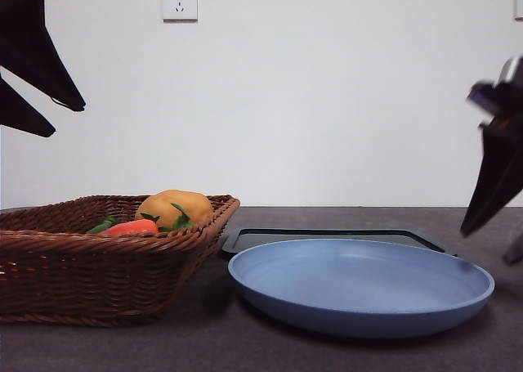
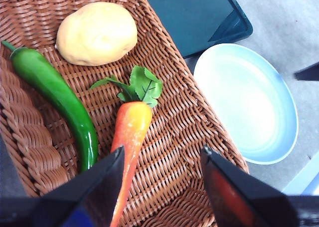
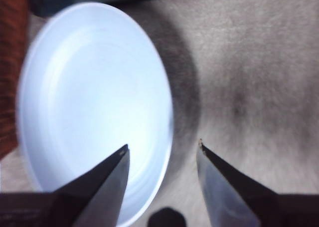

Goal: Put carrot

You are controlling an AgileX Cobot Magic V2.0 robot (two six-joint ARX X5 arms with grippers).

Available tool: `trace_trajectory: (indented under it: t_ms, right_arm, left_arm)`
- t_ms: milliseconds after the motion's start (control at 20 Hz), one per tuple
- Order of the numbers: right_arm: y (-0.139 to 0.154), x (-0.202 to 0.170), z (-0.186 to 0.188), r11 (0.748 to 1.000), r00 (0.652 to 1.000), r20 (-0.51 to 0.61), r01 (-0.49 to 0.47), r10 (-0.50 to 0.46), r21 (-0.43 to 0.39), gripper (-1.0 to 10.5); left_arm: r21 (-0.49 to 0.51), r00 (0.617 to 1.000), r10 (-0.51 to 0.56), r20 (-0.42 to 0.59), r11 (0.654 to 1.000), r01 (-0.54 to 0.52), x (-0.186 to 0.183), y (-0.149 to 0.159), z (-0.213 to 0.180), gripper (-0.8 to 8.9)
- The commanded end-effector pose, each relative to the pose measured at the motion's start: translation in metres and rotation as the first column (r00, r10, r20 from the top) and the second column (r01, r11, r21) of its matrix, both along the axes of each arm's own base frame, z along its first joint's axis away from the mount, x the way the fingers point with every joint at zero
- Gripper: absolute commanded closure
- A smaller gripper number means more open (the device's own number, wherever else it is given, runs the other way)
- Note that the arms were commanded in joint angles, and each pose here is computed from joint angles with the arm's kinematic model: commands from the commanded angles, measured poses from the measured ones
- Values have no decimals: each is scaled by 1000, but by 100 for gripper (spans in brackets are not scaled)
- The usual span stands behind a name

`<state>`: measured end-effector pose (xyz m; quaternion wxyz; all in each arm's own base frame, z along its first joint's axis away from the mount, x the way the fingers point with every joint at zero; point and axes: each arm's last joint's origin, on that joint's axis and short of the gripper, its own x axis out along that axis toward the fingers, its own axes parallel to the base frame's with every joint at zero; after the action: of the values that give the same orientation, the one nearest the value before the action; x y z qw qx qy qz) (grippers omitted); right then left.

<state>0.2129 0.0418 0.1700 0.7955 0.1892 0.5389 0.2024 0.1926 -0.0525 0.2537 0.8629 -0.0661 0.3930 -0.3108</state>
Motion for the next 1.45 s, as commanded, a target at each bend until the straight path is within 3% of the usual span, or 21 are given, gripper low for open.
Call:
trace_trajectory:
  t_ms: [50,200,450,650,850,1050,1150,1450]
  right_arm:
    - [7,10,-10,1000,1000,-28,-5,5,0,705]
    - [17,16,-23,999,998,-52,-32,32,8,729]
    - [22,17,-27,1000,997,-76,-20,21,7,945]
    - [19,15,-22,1000,998,-61,-14,15,16,943]
    - [13,5,-5,1000,999,-37,-5,6,16,943]
    - [0,-10,15,1000,1000,0,16,-16,7,943]
    - [-6,-17,24,999,999,28,32,-32,7,943]
    - [-14,-29,42,999,990,131,45,-46,10,943]
  left_arm:
    - [4,1000,-15,26,1000,15,2,-2,4,542]
    - [4,1000,-16,27,1000,16,2,-2,4,542]
    - [3,999,-17,36,1000,17,3,-2,5,542]
    - [-1,997,-32,72,999,32,4,-6,7,540]
    - [114,993,-67,94,992,56,0,-16,5,540]
    - [284,989,-94,115,957,58,1,-29,12,536]
    - [314,987,-130,91,945,95,9,-37,16,487]
    - [405,978,-208,7,895,187,46,-66,1,488]
